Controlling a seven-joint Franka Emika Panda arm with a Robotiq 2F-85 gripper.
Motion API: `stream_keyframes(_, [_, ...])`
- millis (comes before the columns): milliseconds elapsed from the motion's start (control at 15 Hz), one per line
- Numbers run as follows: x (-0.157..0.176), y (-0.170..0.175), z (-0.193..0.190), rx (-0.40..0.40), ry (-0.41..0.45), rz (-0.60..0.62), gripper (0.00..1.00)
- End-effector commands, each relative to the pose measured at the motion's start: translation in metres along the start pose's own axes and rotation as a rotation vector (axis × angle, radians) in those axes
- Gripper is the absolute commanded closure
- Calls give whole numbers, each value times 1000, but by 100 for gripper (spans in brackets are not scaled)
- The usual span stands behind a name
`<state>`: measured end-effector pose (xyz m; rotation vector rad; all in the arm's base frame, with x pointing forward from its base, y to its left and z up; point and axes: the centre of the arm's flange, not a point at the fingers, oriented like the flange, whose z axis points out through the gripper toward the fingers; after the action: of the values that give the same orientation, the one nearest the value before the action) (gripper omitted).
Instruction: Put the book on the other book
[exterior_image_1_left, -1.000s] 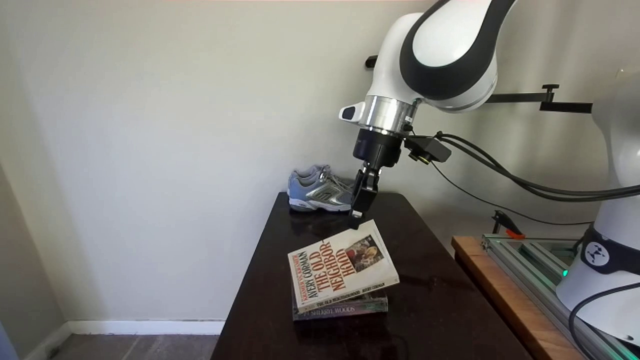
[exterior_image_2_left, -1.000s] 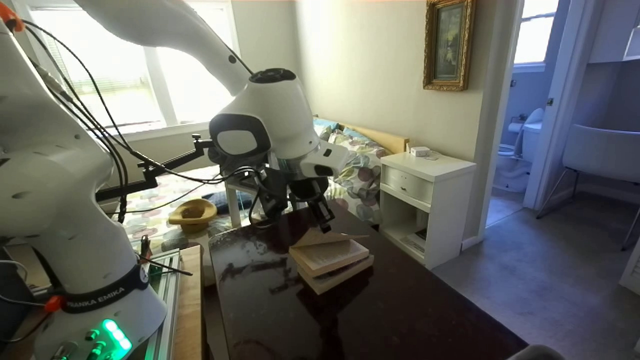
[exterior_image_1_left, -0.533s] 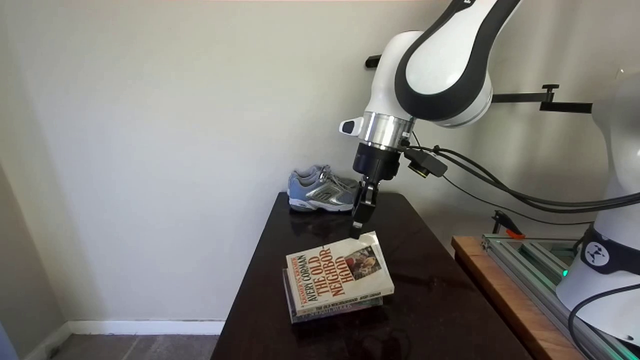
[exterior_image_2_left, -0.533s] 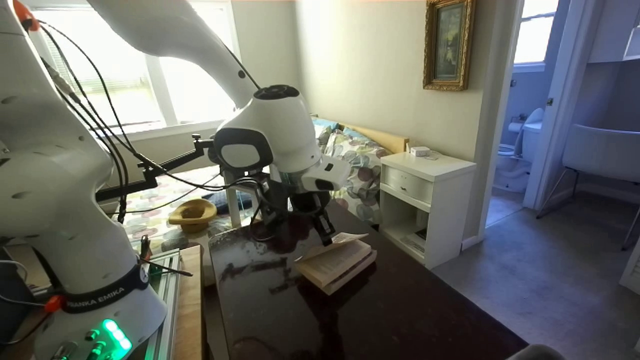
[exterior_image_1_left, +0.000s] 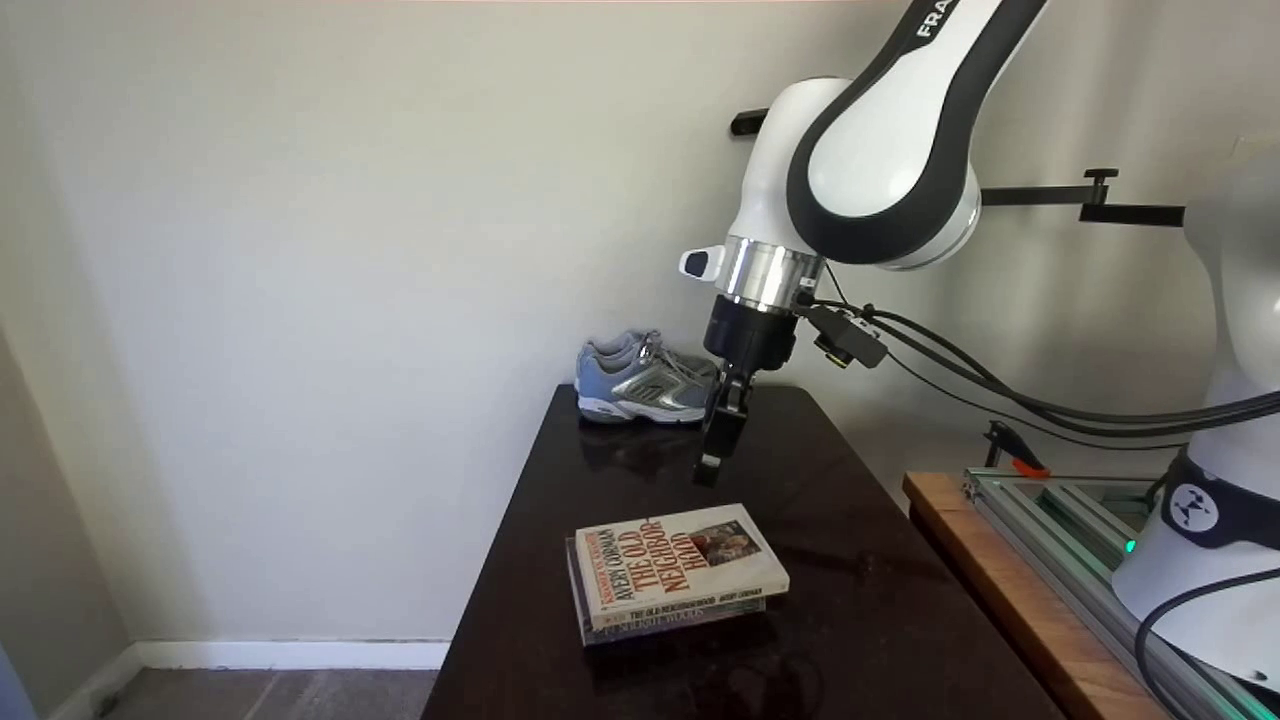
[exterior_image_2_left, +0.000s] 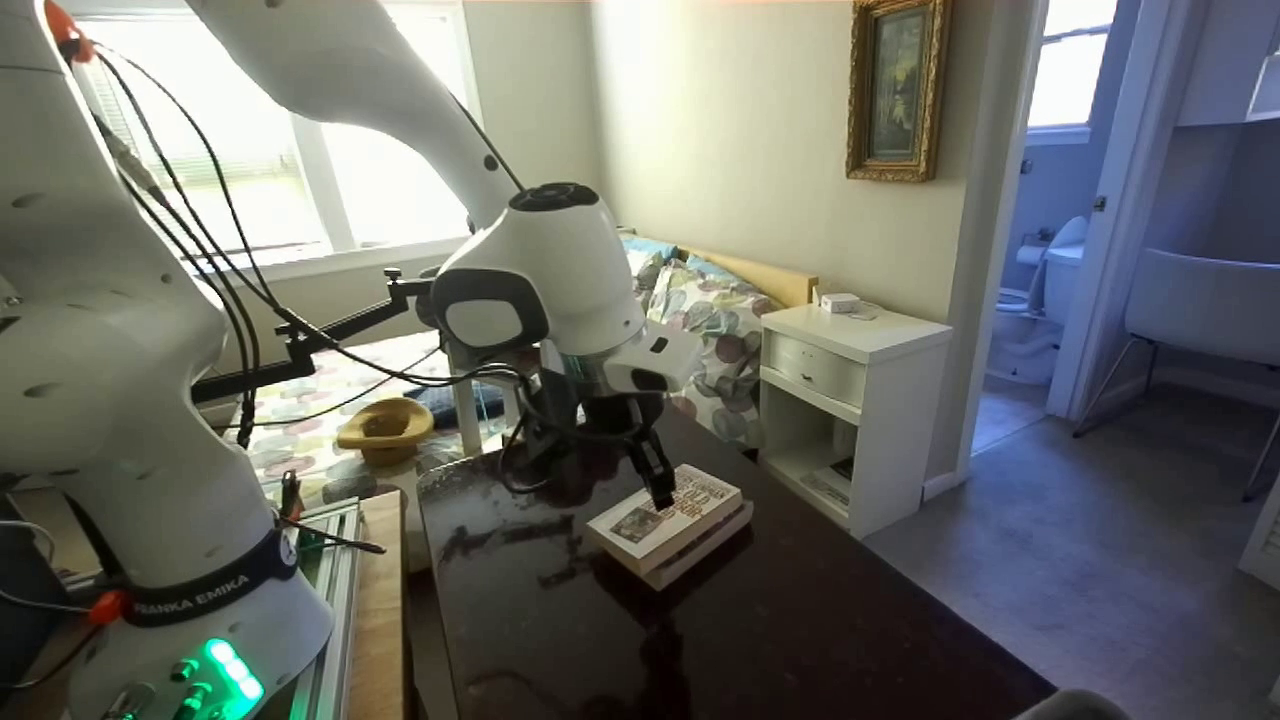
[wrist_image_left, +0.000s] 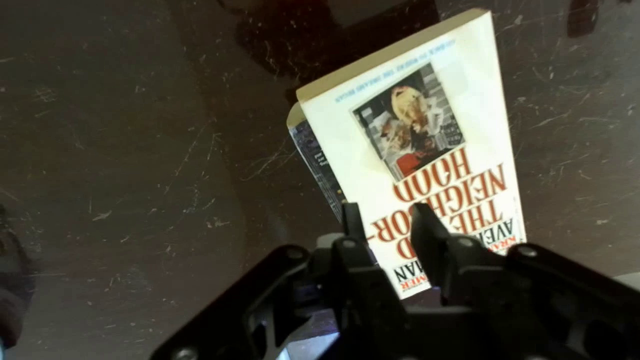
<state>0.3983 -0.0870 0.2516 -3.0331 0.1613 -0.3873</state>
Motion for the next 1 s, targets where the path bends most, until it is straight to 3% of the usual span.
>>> stream_keyframes(0, [-2,-1,-17,-31,15,5,36])
stream_keyframes(333, [-5,-2,-47,-24,-49,-49,2])
stream_keyframes(667, [-10,-8,-77,-8,-179,-86,0])
stream_keyframes(933, [-12,-16,-99,-21,-179,-155,0])
